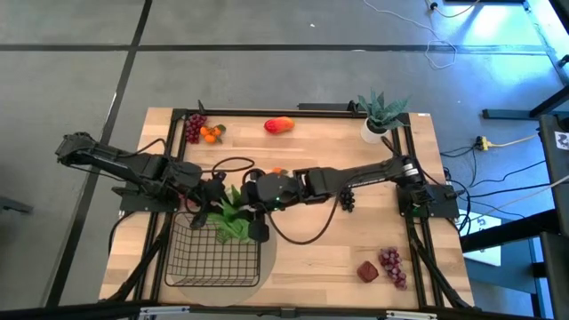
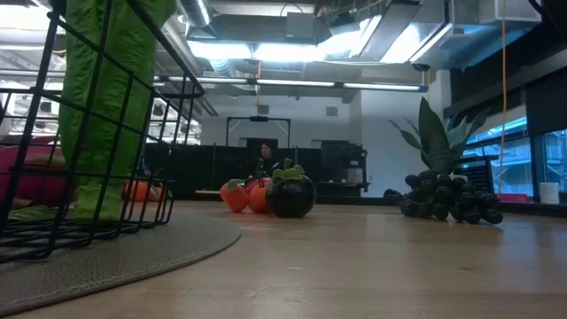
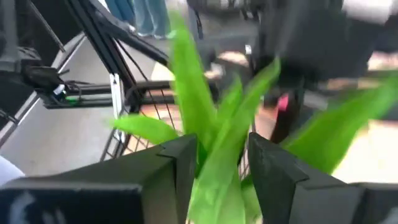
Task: Build produce basket
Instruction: Put the green lettuce into the black wire basket
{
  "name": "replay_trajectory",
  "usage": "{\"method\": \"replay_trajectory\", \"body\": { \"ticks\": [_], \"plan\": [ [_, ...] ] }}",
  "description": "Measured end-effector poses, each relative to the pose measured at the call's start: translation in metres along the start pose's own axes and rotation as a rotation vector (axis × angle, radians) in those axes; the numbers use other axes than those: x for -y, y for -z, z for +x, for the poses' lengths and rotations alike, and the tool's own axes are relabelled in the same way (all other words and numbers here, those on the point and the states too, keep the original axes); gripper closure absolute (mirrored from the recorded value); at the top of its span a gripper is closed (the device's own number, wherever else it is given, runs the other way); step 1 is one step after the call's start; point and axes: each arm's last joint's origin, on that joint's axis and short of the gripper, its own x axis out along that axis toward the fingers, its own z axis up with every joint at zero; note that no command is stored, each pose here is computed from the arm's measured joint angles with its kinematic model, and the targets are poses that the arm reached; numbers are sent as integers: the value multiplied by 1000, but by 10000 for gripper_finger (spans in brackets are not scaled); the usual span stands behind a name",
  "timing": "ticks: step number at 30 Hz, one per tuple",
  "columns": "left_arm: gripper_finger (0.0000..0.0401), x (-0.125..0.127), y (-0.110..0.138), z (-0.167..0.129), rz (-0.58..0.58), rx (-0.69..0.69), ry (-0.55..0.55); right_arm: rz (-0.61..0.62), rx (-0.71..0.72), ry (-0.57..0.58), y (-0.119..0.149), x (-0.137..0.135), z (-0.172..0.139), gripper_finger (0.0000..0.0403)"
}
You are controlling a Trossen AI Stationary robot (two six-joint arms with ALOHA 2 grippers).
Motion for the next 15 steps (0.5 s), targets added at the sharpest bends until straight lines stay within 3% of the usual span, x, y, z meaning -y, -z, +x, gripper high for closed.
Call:
{"method": "replay_trajectory", "body": {
  "ticks": [10, 15],
  "plan": [
    [307, -1, -6, 11, 27, 44, -22, -110, 126, -20, -36, -8, -24, 270],
    [307, -4, -9, 24, 75, 70, -97, -134, 146, -21, -45, -10, -31, 270]
  ]
}}
